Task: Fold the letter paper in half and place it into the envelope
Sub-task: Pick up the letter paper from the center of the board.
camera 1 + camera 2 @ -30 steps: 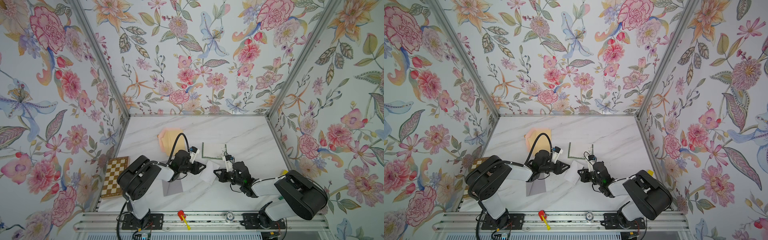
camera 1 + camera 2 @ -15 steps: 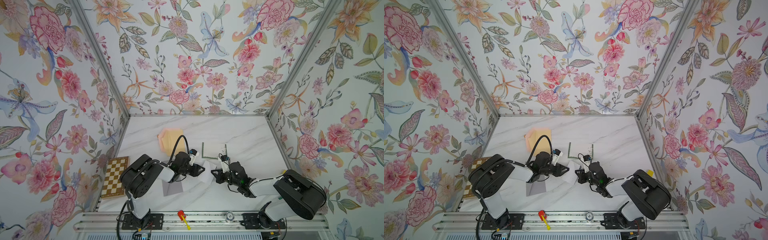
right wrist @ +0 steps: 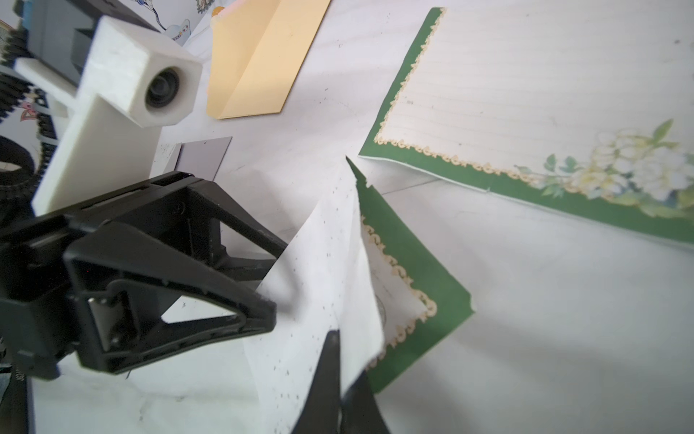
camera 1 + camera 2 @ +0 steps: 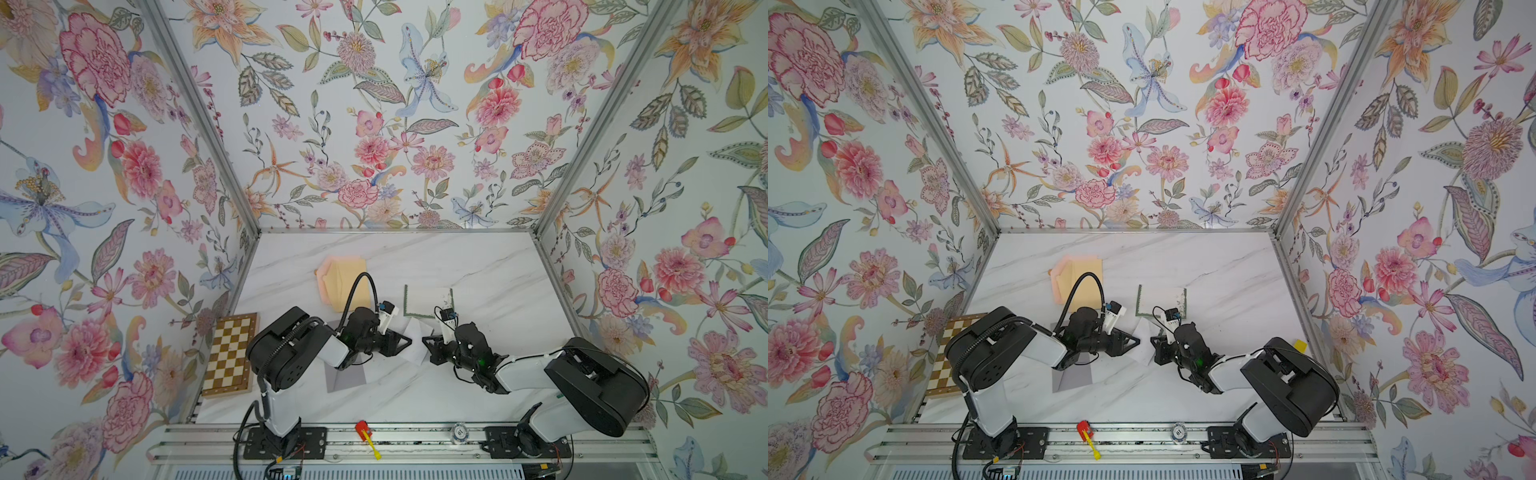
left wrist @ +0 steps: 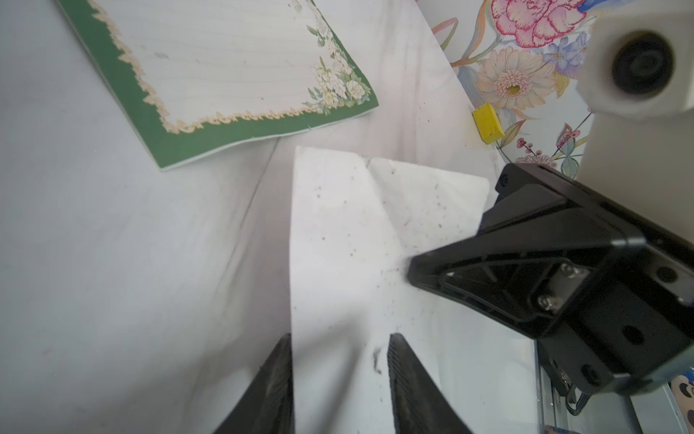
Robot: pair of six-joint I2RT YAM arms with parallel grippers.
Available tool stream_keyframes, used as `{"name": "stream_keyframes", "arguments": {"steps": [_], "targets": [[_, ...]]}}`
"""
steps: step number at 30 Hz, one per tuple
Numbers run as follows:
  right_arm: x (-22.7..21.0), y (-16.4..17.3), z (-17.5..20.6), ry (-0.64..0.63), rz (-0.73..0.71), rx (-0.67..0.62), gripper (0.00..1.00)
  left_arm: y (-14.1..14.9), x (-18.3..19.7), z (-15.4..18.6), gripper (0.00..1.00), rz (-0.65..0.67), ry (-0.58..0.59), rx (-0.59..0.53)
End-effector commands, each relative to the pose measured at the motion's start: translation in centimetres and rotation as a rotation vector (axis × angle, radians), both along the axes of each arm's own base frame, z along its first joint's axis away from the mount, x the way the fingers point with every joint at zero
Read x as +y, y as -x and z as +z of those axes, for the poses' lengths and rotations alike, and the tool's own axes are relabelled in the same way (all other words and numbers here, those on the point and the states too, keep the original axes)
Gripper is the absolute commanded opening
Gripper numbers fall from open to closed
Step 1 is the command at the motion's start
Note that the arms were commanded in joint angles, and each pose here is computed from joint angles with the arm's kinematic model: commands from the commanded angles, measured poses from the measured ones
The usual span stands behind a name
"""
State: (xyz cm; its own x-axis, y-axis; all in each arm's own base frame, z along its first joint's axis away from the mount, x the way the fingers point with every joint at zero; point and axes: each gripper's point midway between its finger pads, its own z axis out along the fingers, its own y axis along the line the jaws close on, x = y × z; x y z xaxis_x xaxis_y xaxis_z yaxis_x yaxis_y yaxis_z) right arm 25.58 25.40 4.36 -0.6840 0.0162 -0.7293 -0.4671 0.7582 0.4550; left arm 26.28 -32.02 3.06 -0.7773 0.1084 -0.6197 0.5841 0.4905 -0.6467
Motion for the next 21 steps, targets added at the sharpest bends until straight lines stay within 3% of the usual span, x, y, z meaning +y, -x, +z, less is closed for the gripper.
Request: {"name": "stream_keyframes", "arguments": {"steps": [1,6,11,18,21], "targets": [[0.56,-0.67,-0.02,0.007,-0.004,-0.017,0.00,0.85,0.52,-1.19,0.44,0.006,-0.015,0.044],[0.74,-0.97,-0.18,0.013,-0.011,-0.019,0.00,0.91,0.78,-1.15,0.42,0.005,-0.036,0.037],[0.95,-0.99,-0.21,0.008,-0.008,-0.014,0.00,0.85,0.71,-1.07,0.29,0.003,-0.038,0.034],[1.16,-0.99,-0.20,0.013,0.004,-0.010,0.00,0.92,0.81,-1.24,0.25,0.012,-0.041,0.044],[1.33,-1.03,-0.21,0.016,0.011,-0.006,0.06,0.88,0.72,-0.82,0.17,0.012,-0.027,0.040]]}}
